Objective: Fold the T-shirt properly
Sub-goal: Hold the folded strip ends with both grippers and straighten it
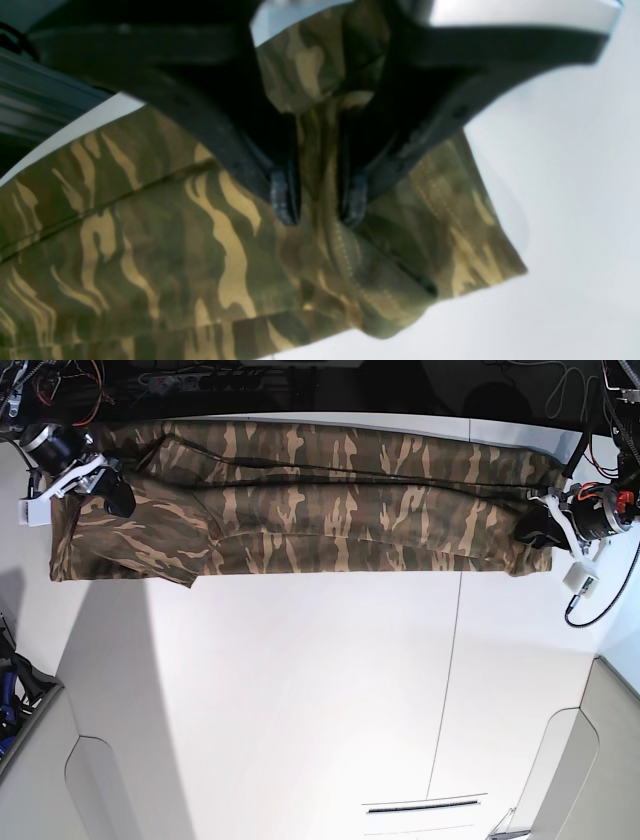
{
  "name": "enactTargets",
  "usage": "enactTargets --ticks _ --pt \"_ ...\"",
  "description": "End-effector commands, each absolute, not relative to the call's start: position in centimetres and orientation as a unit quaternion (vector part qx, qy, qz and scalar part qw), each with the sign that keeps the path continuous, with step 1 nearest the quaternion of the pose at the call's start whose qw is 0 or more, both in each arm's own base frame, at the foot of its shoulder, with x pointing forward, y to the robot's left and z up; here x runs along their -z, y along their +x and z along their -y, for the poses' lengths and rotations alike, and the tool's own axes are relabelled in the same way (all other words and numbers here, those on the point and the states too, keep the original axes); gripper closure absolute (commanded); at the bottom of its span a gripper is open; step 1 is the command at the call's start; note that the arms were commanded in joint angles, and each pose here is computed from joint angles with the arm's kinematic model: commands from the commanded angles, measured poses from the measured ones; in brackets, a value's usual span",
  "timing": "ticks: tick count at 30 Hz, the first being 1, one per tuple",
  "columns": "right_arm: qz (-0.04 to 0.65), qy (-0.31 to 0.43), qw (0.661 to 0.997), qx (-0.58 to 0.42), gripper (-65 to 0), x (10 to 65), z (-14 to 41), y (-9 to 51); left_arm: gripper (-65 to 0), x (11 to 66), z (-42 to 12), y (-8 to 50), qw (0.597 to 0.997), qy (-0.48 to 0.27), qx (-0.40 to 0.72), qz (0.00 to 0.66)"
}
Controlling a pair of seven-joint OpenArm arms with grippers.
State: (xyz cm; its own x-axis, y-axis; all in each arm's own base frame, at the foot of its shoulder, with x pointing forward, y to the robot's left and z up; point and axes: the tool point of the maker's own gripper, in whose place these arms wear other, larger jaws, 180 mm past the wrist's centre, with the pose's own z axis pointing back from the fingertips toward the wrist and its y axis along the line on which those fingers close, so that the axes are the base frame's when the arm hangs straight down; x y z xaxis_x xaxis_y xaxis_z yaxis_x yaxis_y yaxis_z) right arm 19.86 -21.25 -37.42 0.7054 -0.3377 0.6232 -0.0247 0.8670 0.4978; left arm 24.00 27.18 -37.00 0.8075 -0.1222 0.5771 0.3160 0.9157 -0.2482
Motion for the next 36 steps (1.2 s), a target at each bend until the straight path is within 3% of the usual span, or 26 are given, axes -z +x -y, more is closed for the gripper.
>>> enactTargets --ticks 1,6,7,10,13,19,27,36 --pt "0.407 0.235 0.879 0.086 -26.9 35.5 22.4 20.6 -16.5 35.3 -27.5 25.1 0.925 -0.171 0.120 0.317" --pt "0.455 0.198 0.861 0.108 -25.6 32.6 25.8 20.7 -16.9 33.1 -29.3 26.0 0.914 -0.172 0.085 0.357" --pt "0.462 0.193 0.859 0.108 -21.6 32.1 26.1 20.7 -19.2 32.6 -29.8 26.2 0.911 -0.170 0.076 0.368" --pt "0.472 0.193 0.853 0.110 0.0 31.5 26.4 20.8 -33.1 31.4 -31.3 26.4 0.904 -0.162 0.051 0.392" --pt "0.474 0.200 0.851 0.107 0.0 31.5 25.9 21.2 -39.3 31.4 -31.8 26.0 0.906 -0.157 0.043 0.390" --pt "0.460 0.216 0.857 0.086 0.0 32.5 24.0 22.0 -39.3 34.5 -31.7 23.7 0.922 -0.138 0.031 0.359" --pt "0.396 0.221 0.889 0.069 0.0 38.6 21.1 22.1 -39.3 37.9 -33.1 22.1 0.937 -0.094 0.000 0.335" --pt "0.348 0.253 0.898 0.093 0.0 42.5 19.3 20.6 -39.4 38.4 -34.1 21.7 0.944 -0.064 0.007 0.324"
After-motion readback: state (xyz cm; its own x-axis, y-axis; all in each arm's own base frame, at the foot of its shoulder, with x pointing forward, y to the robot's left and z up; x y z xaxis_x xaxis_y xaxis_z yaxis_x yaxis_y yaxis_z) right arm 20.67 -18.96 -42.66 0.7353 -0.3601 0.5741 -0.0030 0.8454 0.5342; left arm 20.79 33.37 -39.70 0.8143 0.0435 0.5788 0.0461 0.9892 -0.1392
